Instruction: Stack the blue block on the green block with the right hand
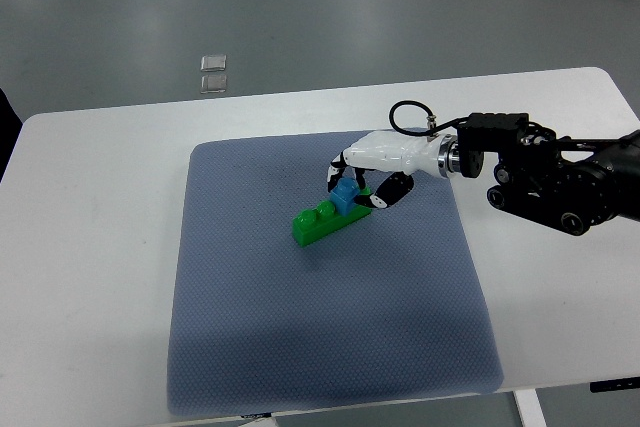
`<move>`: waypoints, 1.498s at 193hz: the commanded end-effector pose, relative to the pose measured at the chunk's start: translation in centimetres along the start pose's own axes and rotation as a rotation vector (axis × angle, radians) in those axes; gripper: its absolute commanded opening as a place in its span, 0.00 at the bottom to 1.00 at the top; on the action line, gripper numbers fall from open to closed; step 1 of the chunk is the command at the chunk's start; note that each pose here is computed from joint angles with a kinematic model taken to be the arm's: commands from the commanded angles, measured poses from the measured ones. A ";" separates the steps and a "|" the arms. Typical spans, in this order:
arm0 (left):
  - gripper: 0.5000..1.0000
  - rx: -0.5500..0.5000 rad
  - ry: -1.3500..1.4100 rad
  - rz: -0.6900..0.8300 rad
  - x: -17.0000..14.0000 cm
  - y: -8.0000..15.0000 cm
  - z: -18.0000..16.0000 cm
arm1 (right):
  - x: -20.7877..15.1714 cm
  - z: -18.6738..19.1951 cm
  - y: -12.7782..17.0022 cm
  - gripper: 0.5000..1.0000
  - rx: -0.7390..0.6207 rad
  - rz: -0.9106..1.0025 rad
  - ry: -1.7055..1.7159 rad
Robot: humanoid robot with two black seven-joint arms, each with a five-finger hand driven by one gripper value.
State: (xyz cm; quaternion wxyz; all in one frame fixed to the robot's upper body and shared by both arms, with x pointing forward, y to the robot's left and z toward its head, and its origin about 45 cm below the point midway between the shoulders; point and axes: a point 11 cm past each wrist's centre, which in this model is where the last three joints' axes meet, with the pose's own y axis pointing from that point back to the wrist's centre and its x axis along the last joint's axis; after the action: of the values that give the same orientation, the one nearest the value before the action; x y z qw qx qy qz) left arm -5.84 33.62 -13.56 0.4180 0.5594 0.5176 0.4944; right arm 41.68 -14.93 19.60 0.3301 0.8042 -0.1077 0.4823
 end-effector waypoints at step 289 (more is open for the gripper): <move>1.00 0.000 0.000 0.000 0.0 0.0 0.0 | 4.3 0.0 1.0 0.85 0.018 0.084 -0.119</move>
State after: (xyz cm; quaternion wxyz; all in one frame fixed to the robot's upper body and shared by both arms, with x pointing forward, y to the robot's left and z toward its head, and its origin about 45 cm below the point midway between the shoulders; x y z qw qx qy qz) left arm -5.84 33.62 -13.56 0.4181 0.5593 0.5175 0.4945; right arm 43.03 -15.13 22.91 0.3122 0.8181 -0.1284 0.4657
